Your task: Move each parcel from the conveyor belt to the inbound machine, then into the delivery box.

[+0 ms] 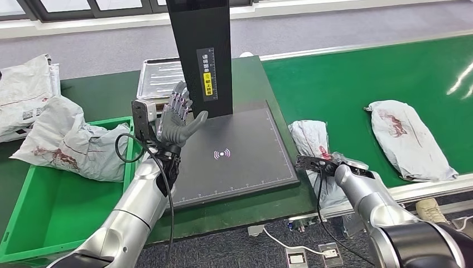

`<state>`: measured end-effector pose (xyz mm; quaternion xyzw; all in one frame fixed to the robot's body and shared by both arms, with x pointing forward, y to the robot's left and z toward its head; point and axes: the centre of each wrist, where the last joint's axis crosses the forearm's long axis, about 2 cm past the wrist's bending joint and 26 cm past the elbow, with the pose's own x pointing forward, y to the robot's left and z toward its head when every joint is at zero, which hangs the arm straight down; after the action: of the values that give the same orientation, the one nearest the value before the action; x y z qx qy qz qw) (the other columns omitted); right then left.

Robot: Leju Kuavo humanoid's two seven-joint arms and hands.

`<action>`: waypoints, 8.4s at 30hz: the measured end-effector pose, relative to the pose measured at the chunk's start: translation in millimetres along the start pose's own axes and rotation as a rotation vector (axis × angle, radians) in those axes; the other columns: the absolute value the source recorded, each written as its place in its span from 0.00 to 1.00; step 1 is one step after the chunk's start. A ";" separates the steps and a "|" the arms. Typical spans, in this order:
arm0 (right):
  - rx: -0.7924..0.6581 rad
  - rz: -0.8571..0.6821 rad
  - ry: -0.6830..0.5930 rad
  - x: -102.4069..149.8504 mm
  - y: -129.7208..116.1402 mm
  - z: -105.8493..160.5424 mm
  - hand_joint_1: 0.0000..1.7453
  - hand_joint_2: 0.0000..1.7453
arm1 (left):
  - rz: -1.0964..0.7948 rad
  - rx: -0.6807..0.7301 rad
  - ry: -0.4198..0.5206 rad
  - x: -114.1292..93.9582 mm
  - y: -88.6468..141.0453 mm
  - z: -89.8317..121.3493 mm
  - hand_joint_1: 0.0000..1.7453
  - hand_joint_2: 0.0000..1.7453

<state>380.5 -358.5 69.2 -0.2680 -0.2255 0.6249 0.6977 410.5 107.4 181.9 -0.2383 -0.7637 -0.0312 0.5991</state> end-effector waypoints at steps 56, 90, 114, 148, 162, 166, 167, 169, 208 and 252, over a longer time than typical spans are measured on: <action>-0.589 -0.540 -0.628 195.9 -38.5 53.1 1.00 1.00 | -0.315 0.256 -0.087 10.8 40.9 8.9 0.00 1.00; -0.365 -0.462 -0.600 204.6 -5.2 40.2 0.00 1.00 | -0.304 0.243 -0.054 6.8 32.9 8.5 0.00 1.00; -0.564 -0.767 -0.976 218.6 -4.4 52.7 0.00 1.00 | -0.309 0.277 -0.053 1.9 30.0 5.2 0.00 1.00; -0.792 -0.929 -0.967 159.7 -32.6 69.9 0.00 1.00 | -0.424 0.226 0.019 -4.1 40.1 8.8 0.00 1.00; -1.078 -0.954 -0.914 130.8 -53.4 80.7 0.00 1.00 | -0.997 -0.091 0.316 -29.9 22.6 24.4 0.00 1.00; -1.077 -0.990 -0.924 121.2 -53.1 77.9 0.00 1.00 | -1.194 -0.258 0.451 -43.5 13.8 34.2 0.00 1.00; -1.073 -0.997 -0.927 119.4 -52.4 77.2 0.00 1.00 | -1.228 -0.299 0.488 -45.6 12.9 35.7 0.00 1.00; -1.064 -1.011 -0.933 116.3 -50.3 75.7 0.00 1.00 | -1.304 -0.380 0.556 -47.8 11.3 36.6 0.00 1.00; -0.986 -1.054 -1.007 118.1 -39.6 76.3 0.00 1.00 | -1.690 0.007 0.249 -9.5 39.8 6.1 1.00 1.00; -1.074 -1.135 -0.772 55.5 49.8 82.5 0.00 1.00 | -1.771 0.978 -0.155 85.5 125.9 176.1 1.00 1.00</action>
<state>296.0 -292.1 97.6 -0.1775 -0.8100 0.0391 0.5575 288.1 305.4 182.2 0.6834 -0.6317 -0.1327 0.3411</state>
